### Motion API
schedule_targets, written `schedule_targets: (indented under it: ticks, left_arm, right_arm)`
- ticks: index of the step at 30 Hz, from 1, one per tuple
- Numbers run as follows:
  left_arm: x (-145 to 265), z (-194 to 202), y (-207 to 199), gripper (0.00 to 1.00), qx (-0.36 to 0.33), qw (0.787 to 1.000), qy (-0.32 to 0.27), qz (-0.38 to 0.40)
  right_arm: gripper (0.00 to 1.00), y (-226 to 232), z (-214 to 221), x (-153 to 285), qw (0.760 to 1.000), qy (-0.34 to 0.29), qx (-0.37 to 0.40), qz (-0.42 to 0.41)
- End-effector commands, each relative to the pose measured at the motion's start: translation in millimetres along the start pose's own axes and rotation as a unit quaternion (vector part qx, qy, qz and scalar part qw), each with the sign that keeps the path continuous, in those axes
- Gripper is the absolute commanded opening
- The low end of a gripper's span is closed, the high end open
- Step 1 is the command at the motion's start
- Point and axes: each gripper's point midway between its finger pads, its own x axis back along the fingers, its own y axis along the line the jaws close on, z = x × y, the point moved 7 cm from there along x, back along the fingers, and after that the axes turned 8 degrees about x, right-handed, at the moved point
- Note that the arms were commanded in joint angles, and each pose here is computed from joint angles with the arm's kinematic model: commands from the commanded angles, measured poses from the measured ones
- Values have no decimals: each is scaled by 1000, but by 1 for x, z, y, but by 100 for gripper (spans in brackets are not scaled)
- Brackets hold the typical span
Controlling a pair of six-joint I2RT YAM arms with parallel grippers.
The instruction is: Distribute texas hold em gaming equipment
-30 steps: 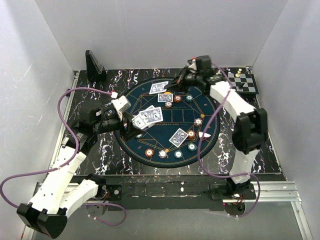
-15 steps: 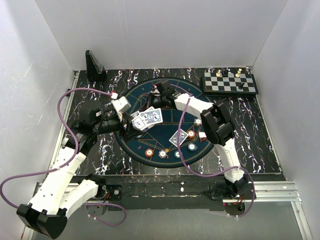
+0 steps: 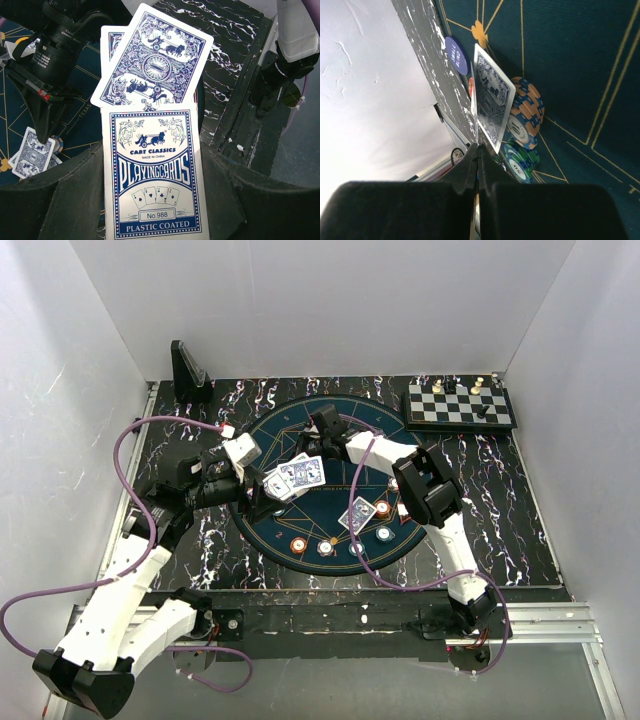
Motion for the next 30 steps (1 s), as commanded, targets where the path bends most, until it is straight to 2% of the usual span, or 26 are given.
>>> schedule_targets:
  ticks: [1, 3, 11, 17, 21, 30]
  left_arm:
    - [9, -13, -7, 0, -26, 999, -25, 3]
    - [8, -11, -7, 0, -24, 999, -24, 2]
    - [8, -11, -6, 0, -23, 999, -22, 2]
    - [7, -8, -6, 0, -20, 1000, -19, 5]
    - [6, -7, -6, 0, -19, 1000, -18, 7]
    - [5, -7, -6, 0, -18, 1000, -19, 8]
  right_arm:
    - [8, -1, 2, -1, 1000, -8, 9, 10]
    - [14, -2, 4, 3, 1000, -13, 7, 18]
    - [51, 16, 17, 32, 999, -22, 41, 28]
    - [59, 43, 23, 91, 996, -69, 63, 6]
    - [68, 57, 33, 141, 992, -102, 75, 14]
    - [84, 51, 68, 233, 977, -191, 82, 41]
